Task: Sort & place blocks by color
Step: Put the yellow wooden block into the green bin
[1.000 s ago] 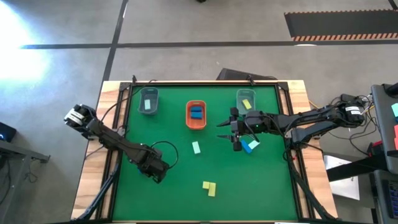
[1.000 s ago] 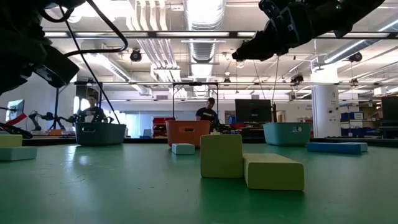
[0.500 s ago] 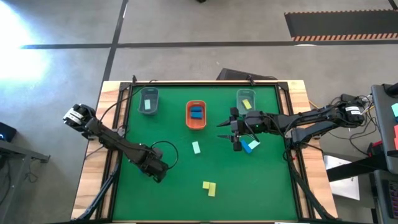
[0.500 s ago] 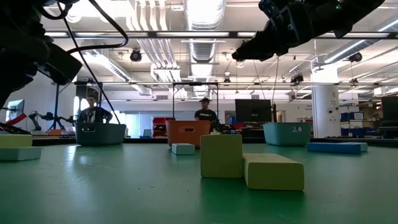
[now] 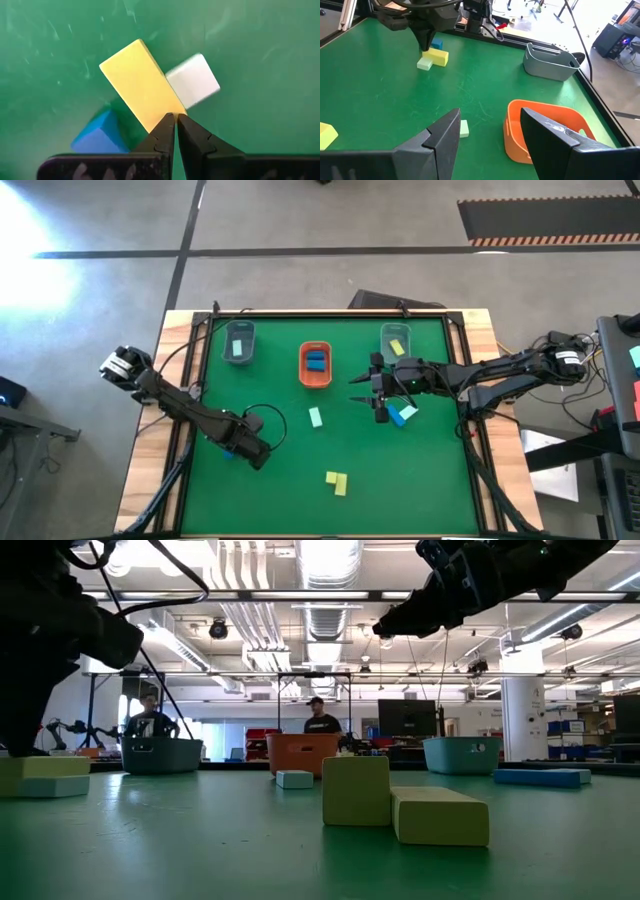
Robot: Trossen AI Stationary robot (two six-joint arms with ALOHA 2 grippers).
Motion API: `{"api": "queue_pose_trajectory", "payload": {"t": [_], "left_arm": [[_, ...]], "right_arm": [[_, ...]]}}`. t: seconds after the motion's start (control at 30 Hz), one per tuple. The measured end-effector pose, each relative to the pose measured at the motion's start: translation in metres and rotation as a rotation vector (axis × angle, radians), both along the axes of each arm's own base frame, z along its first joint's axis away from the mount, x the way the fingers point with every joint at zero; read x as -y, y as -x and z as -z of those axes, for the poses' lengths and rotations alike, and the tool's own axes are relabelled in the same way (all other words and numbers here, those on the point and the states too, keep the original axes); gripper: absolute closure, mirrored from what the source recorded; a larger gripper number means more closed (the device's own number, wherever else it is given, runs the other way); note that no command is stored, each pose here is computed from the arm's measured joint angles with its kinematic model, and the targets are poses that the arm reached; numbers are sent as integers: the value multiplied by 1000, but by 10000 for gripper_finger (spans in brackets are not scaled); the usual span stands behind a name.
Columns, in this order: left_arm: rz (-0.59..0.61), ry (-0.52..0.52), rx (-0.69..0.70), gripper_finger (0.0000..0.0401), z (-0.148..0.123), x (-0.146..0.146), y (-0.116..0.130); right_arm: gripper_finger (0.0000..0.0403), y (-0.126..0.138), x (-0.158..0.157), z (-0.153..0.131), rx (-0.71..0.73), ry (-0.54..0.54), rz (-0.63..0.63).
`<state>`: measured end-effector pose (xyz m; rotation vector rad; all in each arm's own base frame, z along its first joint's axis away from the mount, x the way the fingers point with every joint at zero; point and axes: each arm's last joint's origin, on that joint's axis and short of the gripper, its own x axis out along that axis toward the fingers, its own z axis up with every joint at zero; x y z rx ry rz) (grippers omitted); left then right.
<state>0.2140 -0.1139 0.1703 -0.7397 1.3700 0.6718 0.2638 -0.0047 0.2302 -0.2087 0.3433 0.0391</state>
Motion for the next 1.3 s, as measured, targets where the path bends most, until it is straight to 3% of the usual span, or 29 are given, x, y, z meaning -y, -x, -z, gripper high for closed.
{"api": "queue_pose_trajectory", "payload": {"t": [0.17, 0.43, 0.6, 0.87, 1.03, 1.3], "left_arm": [[-10, -81, 44, 396, -1, -3, -2], [-5, -4, 93, 396, -22, 0, -3], [54, -18, 72, 396, -17, -1, -1], [-55, -28, 51, 390, -16, -7, 0], [-107, -34, 49, 347, -15, -14, -2], [-136, -45, 44, 234, -13, -20, -4]], "right_arm": [[207, 0, 0, 0, 0, -1, 1], [207, 0, 0, 0, 0, 0, 2], [207, 0, 0, 0, 0, -3, 3], [207, 0, 0, 0, -5, -7, 4], [207, 0, 0, 0, -5, -7, 3], [207, 0, 0, 1, -6, -4, 2]]}}
